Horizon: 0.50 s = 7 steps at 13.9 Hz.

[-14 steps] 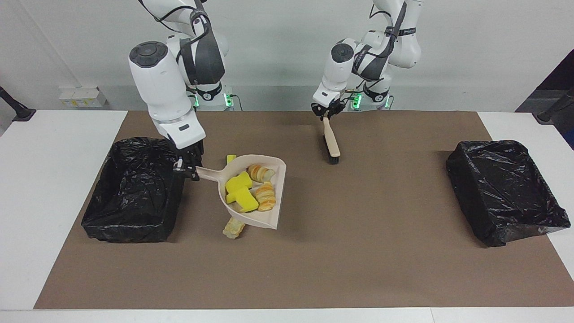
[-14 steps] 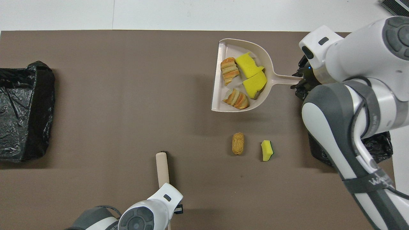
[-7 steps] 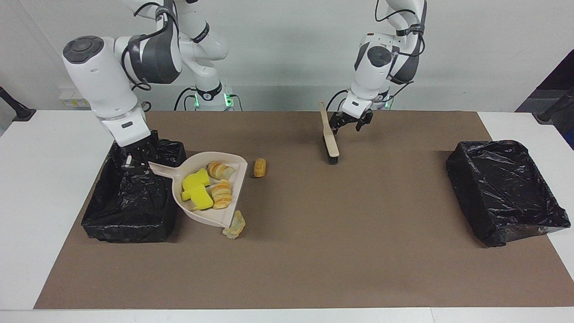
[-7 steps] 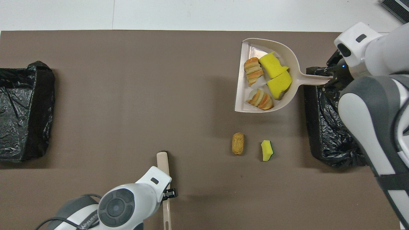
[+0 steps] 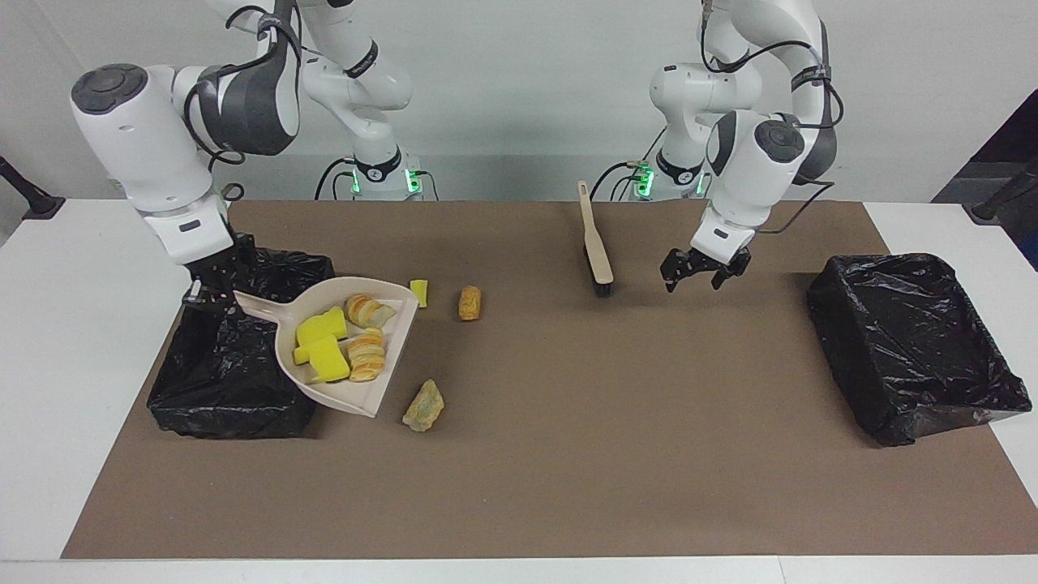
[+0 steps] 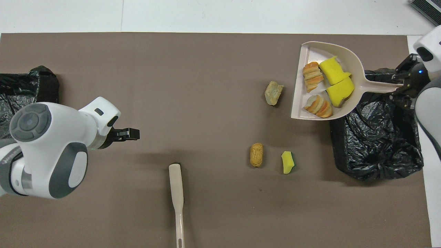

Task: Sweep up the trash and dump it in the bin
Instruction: 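Carry the loaded dustpan to the bin with the right gripper while the left gripper withdraws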

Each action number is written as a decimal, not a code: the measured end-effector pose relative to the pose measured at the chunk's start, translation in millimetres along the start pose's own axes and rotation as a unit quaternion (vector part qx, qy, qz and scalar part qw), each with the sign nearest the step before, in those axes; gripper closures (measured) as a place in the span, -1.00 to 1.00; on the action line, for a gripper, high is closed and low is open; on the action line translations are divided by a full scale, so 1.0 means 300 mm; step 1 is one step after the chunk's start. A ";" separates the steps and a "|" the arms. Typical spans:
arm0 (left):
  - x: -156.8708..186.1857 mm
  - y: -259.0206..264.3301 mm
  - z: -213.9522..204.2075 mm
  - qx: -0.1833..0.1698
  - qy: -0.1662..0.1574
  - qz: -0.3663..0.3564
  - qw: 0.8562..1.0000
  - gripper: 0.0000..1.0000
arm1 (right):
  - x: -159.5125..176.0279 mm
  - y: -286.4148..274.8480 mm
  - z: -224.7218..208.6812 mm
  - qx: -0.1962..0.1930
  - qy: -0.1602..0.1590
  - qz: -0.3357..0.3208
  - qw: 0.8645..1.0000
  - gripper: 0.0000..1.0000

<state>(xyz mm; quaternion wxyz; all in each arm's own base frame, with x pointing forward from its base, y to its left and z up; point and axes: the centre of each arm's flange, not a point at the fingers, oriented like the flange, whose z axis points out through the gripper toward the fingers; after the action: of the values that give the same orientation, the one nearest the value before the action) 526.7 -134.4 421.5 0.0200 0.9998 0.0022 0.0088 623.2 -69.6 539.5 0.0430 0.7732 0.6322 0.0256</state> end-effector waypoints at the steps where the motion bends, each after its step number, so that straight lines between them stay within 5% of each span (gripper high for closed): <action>1: 0.047 0.000 -0.031 0.011 -0.005 0.016 1.000 -1.00 | -0.030 0.002 0.001 0.000 -0.001 0.006 1.000 0.37; 7: 0.251 -0.075 -0.254 0.017 -0.006 0.035 0.999 -1.00 | -0.228 0.007 0.004 0.001 -0.006 0.000 1.000 0.37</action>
<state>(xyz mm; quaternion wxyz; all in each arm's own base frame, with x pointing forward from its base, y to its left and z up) 600.7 -108.4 498.1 0.0029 0.9995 -0.0327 0.0039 611.8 -137.2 539.5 0.0454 0.7734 0.6320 0.0203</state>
